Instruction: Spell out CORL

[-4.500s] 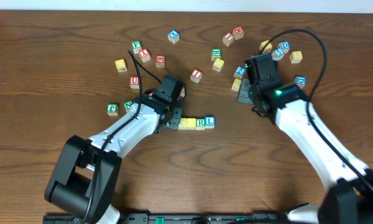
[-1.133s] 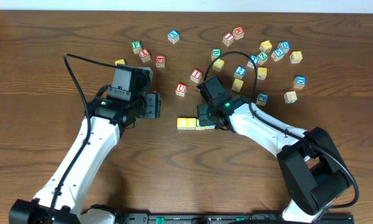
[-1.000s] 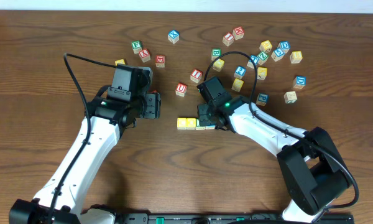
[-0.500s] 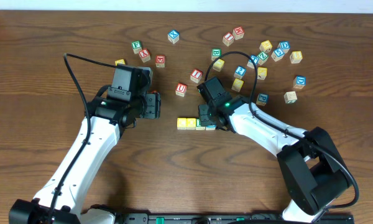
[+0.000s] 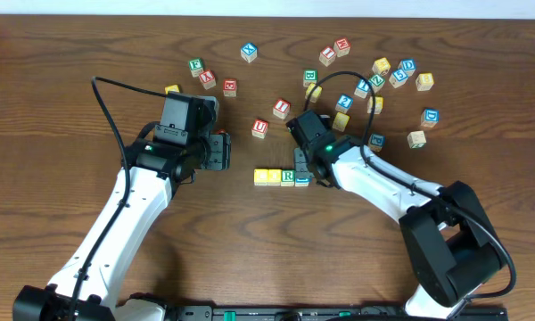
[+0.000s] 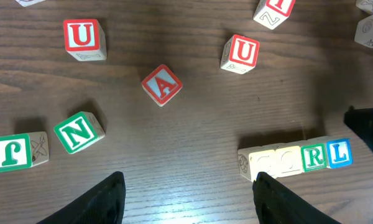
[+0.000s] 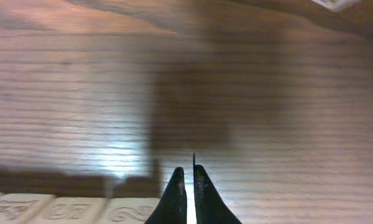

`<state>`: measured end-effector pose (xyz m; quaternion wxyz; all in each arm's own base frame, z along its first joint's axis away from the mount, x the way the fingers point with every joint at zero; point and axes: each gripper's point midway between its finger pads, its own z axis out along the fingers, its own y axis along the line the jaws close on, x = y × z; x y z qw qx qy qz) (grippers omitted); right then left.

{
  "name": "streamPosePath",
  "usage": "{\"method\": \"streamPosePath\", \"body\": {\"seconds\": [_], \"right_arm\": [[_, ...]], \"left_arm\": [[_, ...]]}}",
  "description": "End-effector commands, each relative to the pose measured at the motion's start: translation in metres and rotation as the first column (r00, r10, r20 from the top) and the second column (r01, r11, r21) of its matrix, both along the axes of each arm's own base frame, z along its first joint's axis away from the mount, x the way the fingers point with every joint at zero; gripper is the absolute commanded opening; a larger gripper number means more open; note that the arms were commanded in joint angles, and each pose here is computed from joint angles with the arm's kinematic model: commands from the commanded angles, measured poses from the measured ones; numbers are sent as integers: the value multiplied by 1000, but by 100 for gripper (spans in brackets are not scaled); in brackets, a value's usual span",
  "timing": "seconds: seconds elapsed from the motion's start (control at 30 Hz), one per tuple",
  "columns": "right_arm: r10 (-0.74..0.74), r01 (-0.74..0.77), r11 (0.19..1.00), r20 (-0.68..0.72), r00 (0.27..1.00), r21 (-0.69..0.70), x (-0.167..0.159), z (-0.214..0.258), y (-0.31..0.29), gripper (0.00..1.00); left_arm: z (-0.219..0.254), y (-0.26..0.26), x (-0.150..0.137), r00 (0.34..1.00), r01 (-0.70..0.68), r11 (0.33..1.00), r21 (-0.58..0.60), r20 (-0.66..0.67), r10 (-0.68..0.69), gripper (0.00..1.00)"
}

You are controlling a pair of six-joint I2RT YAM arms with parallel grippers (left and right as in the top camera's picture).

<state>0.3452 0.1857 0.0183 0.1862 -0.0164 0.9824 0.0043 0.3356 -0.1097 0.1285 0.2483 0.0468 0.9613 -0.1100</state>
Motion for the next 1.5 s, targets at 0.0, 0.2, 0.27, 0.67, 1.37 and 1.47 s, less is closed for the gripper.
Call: {"method": "streamPosePath", "body": {"seconds": [0.0, 0.2, 0.27, 0.67, 1.37, 1.47], "right_arm": [[-88, 88, 996, -16, 996, -34, -2, -4, -18, 1], [-74, 73, 997, -85, 994, -9, -16, -9, -14, 1], [-68, 68, 998, -105, 992, -6, -21, -10, -13, 1], [-70, 75, 997, -170, 983, 25, -35, -13, -7, 1], [-38, 58, 992, -172, 984, 113, -31, -11, 11, 1], [-37, 57, 992, -172, 984, 113, -31, -11, 11, 1]], "left_arm": [[3, 0, -1, 1000, 10, 1000, -4, 6, -10, 65], [3, 0, -1, 1000, 10, 1000, -4, 6, -10, 65], [3, 0, -2, 1000, 10, 1000, -3, 3, -10, 65], [0, 1, -6, 1000, 10, 1000, 2, -15, -10, 65], [0, 1, -6, 1000, 8, 1000, 4, -14, -8, 65], [0, 1, -6, 1000, 9, 1000, 4, -14, -9, 65]]}}
